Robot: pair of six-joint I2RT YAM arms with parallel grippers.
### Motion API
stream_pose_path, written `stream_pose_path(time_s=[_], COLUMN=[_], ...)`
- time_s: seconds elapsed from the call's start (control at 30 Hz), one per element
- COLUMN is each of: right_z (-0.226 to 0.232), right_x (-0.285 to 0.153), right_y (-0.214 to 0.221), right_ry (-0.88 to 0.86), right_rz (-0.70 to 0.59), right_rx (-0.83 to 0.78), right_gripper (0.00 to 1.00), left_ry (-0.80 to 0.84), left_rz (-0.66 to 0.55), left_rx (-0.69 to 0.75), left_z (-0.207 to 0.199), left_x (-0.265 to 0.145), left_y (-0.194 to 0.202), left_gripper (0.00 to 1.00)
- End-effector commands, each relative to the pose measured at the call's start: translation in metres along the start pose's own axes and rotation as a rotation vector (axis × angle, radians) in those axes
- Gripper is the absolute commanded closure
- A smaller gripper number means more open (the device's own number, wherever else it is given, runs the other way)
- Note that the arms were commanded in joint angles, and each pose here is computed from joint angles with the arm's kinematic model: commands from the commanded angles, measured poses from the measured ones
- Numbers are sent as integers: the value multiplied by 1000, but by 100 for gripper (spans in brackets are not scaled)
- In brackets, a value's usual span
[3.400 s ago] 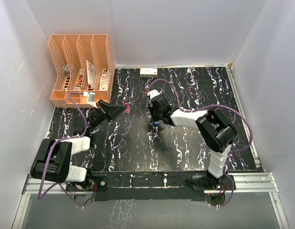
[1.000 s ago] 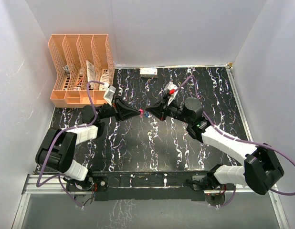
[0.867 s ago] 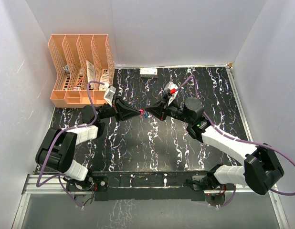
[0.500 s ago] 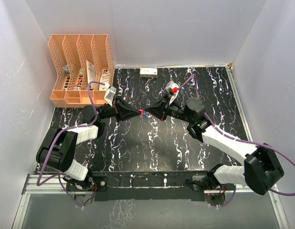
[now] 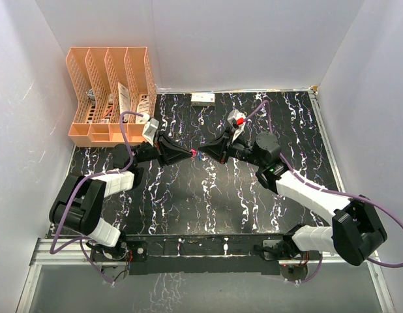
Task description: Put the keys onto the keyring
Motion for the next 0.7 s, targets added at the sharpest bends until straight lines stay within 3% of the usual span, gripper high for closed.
stream_pose_path(time_s=[0.0, 0.67], right_z=[3, 6], right_x=[2, 3], right_y=[-15, -14], right_ry=[-35, -87], right_rz=[-57, -41], right_rx=[-45, -38], right_gripper=[100, 100], left_ry=[84, 99], left_rz=[-69, -69], left_rx=[246, 240], left_z=[-18, -13], left_x=[2, 9], left_y=[-25, -27], left_gripper=[100, 100])
Point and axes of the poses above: each gripper's point midway between its finger pads, its own x axis out along the fingers, its own z axis along the line the jaws close on, y = z × x, the point moved 7 cm from there along -x, back along the fingers, and after that the axes turned 8 degrees about x, right-handed, at the moved point
